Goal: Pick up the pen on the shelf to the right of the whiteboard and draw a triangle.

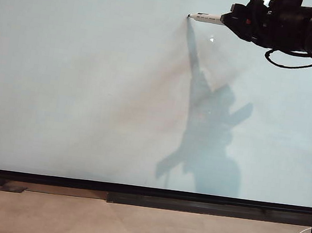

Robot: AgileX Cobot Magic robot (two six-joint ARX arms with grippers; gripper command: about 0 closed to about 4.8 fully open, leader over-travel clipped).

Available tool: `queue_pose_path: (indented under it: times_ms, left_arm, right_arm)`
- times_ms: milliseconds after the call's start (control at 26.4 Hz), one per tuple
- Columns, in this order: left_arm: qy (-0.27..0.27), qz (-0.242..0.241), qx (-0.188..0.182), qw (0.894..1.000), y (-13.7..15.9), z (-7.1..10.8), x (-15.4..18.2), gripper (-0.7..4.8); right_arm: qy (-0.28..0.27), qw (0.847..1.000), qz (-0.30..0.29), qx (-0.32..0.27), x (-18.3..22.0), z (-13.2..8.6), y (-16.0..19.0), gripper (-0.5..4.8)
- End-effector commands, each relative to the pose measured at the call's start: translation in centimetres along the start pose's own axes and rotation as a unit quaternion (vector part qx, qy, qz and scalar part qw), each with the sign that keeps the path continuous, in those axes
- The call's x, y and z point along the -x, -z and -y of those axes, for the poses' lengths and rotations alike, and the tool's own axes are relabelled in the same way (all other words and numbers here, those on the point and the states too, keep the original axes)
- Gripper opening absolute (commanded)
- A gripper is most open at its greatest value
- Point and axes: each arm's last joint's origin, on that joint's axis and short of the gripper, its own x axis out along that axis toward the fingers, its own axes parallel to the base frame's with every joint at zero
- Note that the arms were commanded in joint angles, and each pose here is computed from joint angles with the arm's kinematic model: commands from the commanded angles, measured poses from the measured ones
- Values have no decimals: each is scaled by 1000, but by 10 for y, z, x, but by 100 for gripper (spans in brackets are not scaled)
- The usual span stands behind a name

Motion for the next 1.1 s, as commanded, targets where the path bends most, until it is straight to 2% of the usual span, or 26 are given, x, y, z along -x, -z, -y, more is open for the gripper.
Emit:
queue_pose_path:
  times_ms: [38,682,1098]
  left_arm:
    - [1,-3,0,1000,0,0,0,-5]
    - [2,-3,0,1000,0,0,0,-5]
    - [1,-3,0,1000,0,0,0,-5]
  right_arm:
    - [2,1000,0,10,-1,0,-2,-5]
    - [-17,1000,-24,-8,-21,-4,24,-5]
    - [-22,997,-64,-23,-27,-9,38,-5]
